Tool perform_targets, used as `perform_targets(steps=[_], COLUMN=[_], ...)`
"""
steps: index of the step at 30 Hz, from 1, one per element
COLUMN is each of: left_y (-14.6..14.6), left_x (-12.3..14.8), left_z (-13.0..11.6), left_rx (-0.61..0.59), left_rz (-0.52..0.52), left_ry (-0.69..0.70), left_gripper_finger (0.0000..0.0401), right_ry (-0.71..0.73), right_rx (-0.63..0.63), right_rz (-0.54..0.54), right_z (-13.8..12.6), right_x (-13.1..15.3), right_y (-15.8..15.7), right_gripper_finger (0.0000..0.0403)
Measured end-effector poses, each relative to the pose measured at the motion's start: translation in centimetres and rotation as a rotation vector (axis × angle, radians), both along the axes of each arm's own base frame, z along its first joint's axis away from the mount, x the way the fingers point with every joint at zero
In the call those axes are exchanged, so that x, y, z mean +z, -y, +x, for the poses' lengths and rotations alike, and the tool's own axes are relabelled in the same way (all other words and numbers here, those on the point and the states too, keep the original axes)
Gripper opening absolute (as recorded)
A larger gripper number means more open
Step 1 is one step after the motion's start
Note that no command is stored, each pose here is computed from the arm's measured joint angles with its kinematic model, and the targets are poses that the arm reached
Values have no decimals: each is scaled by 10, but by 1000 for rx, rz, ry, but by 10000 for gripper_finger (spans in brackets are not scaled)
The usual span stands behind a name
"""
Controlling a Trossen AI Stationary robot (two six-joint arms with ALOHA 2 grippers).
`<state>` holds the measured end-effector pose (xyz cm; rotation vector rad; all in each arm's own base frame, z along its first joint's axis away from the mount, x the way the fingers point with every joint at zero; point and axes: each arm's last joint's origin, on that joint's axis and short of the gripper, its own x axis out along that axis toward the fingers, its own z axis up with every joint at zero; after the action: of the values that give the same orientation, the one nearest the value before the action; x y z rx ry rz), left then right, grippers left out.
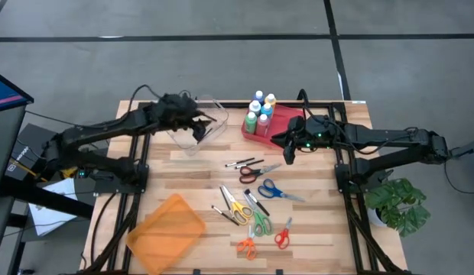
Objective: Pick & Place Paint Supplies
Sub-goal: Put the black paint brush into the transparent bin
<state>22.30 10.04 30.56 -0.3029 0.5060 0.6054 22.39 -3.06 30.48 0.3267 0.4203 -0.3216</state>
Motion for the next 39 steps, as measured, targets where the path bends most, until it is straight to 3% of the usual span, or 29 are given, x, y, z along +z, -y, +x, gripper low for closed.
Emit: perform_targets(steps=[5,13,16,23,39], left_y=[29,45,46,46,43], left_x=[-5,-68,-90,-120,-170], left_z=[21,68,79,99,111], left_rx=[-155,-326,-339,-385,-424], left_rz=[24,-116,-144,-157,-141], left_ry=[-9,-209,-277,-293,-435], left_gripper_finger=[224,218,218,218,218], right_ry=[-27,-44,-51,-50,-70], right_rx=[2,2,6,42,48], right_rz=[-1,8,12,32,38], right_z=[-1,-2,-2,-2,-3], right_x=[-2,-4,-4,-5,-6], right_y=[0,-1,-1,-2,-2], right_gripper_finger=[68,68,68,68,68])
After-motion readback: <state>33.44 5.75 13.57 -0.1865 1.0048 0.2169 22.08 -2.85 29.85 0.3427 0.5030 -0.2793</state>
